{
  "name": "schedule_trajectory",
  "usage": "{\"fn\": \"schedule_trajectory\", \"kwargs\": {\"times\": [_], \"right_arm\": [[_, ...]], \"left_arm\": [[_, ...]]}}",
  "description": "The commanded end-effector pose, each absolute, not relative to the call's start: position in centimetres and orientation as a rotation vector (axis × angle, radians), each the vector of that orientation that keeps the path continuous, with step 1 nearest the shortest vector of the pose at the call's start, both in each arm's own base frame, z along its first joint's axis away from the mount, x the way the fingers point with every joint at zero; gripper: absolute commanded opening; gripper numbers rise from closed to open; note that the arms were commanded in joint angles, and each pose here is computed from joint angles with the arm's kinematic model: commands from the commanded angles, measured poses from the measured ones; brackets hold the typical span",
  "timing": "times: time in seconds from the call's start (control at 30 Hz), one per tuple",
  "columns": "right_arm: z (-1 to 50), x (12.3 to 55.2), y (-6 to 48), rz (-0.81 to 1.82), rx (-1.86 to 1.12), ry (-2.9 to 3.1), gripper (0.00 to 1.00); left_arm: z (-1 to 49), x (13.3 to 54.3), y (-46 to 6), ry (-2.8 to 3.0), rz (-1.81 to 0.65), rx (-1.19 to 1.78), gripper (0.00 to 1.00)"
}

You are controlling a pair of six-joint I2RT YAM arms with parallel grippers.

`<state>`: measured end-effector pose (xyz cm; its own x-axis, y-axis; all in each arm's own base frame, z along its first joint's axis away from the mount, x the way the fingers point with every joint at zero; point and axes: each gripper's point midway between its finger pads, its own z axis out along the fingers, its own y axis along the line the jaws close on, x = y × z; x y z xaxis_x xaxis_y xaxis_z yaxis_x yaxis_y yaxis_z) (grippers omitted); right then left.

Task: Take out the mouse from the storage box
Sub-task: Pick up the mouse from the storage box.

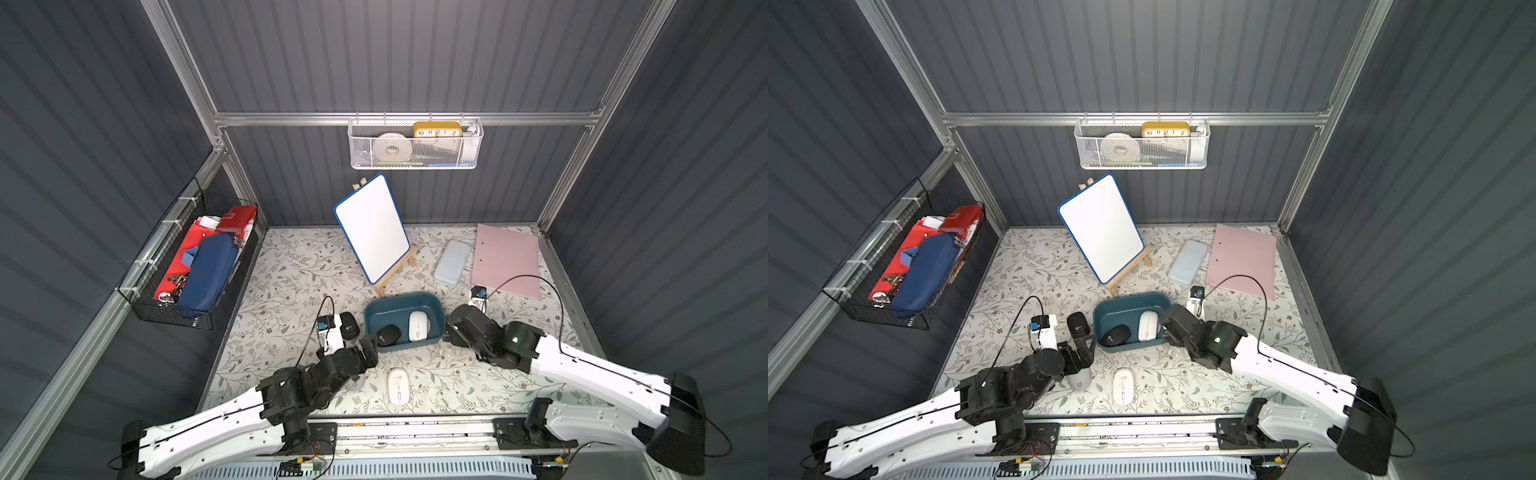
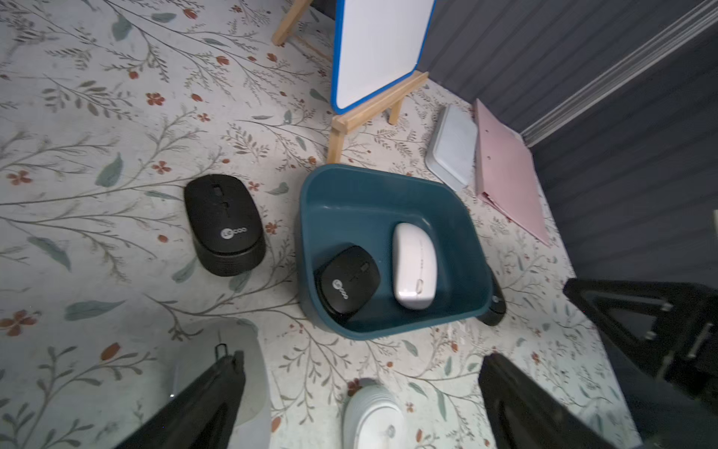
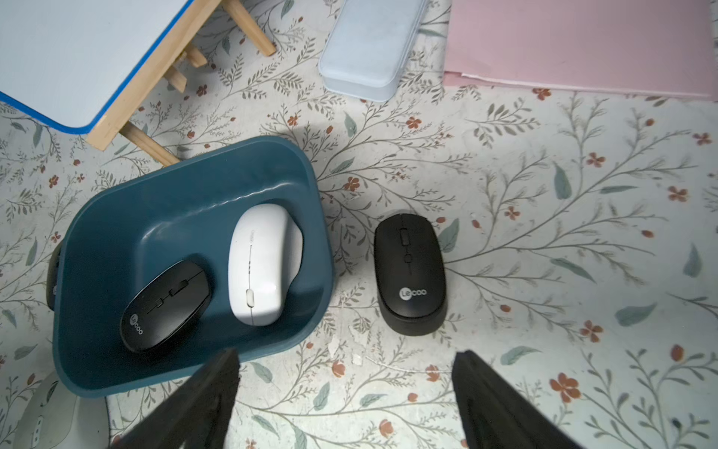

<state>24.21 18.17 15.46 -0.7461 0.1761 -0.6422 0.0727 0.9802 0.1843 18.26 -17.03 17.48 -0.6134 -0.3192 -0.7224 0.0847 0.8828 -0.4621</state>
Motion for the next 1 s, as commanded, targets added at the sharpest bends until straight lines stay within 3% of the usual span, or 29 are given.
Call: {"fn": "schedule_trajectory", "kwargs": {"times": [0.0,0.37,0.97], "right_arm": [[15.0,25.1,21.2,0.223,0.114,2.476,0.9],[11.2,27.6,26.7,0.163,0.089,2.631,0.89],[7.0,31.0,27.4,-0.086,0.11,2.662,0.86]], "left_arm": [[17.8,19.8,-15.8,2.108,-0.442,-0.176,1.0],[17.7,24.0,-12.7,2.051,-0.281,-0.248,1.0],[17.9,24.0,-13.1,1.983,-0.343,-0.188,1.0]]}}
